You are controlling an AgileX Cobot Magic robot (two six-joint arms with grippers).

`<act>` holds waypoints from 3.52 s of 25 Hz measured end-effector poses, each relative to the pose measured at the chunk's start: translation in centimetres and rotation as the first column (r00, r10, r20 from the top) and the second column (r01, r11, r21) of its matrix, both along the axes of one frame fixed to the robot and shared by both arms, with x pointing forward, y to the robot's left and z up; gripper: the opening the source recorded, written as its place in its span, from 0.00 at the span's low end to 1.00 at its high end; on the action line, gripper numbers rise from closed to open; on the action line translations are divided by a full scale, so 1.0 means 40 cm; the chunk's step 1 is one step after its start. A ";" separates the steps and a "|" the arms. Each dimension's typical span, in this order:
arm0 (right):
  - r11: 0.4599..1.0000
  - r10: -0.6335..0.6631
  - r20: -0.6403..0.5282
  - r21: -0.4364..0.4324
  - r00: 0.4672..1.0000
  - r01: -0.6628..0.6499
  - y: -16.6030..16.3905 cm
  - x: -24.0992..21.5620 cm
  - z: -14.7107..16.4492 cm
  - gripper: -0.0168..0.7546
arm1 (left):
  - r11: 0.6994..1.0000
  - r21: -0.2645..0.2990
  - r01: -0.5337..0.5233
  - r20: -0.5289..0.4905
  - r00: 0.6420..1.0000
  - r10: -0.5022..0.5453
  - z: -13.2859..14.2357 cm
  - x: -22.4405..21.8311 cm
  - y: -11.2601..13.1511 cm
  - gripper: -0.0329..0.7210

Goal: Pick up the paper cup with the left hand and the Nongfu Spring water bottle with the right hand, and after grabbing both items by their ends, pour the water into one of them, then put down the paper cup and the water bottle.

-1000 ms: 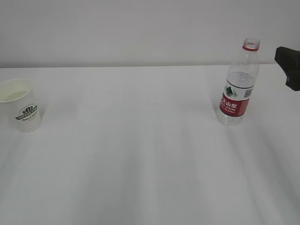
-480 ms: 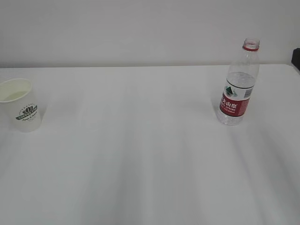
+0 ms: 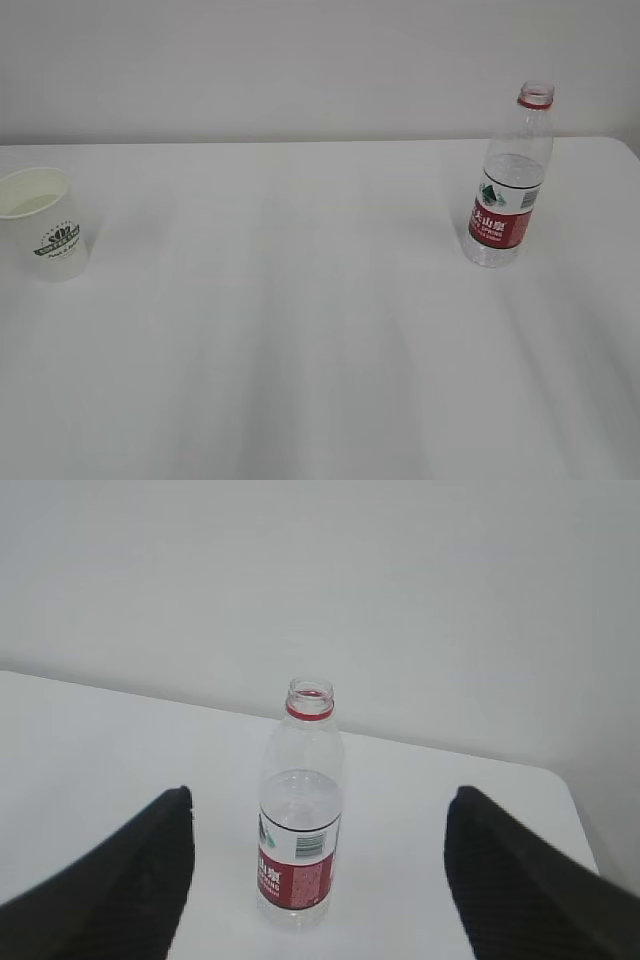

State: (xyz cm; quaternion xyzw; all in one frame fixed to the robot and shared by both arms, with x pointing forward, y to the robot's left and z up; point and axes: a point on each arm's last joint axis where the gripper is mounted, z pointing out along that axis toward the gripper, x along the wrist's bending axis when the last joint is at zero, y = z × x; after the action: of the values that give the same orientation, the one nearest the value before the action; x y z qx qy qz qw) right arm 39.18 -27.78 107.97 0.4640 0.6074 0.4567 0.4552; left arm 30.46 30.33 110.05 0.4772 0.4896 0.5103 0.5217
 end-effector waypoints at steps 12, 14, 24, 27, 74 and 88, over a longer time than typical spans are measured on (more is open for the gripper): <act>1.000 0.002 -0.040 -0.007 0.999 -0.003 -0.011 -0.082 0.011 0.79 | 0.999 -0.006 0.041 -0.089 0.995 -0.042 0.047 -0.039 0.006 0.75; 1.000 0.003 -0.044 -0.007 0.999 -0.003 -0.012 -0.095 0.011 0.79 | 1.000 0.003 0.026 -0.116 0.993 -0.025 0.054 -0.047 0.011 0.75; 0.999 -0.001 -0.068 -0.035 0.998 -0.001 -0.023 -0.159 0.009 0.79 | 0.997 0.028 0.072 -0.254 0.965 -0.062 0.056 -0.083 0.009 0.75; 0.999 -0.004 -0.061 -0.044 0.998 0.001 -0.026 -0.178 0.010 0.79 | 0.996 0.017 0.092 -0.302 0.950 -0.082 0.048 -0.092 0.006 0.75; 0.996 -0.033 -0.419 -0.093 0.907 -0.006 -0.054 -0.359 -0.067 0.79 | 0.987 -0.050 0.151 -0.669 0.728 -0.146 -0.109 -0.111 -0.014 0.66; 0.997 -0.034 -0.406 -0.076 0.913 0.003 -0.057 -0.381 -0.080 0.79 | 0.986 -0.055 0.155 -0.668 0.729 -0.152 -0.109 -0.112 -0.015 0.65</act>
State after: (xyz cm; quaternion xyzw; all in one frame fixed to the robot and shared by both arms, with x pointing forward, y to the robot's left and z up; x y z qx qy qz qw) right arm 23.96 -30.07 104.77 0.5375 0.7008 0.3230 0.3399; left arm 25.97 29.72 105.69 0.6685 0.6018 0.2610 0.3504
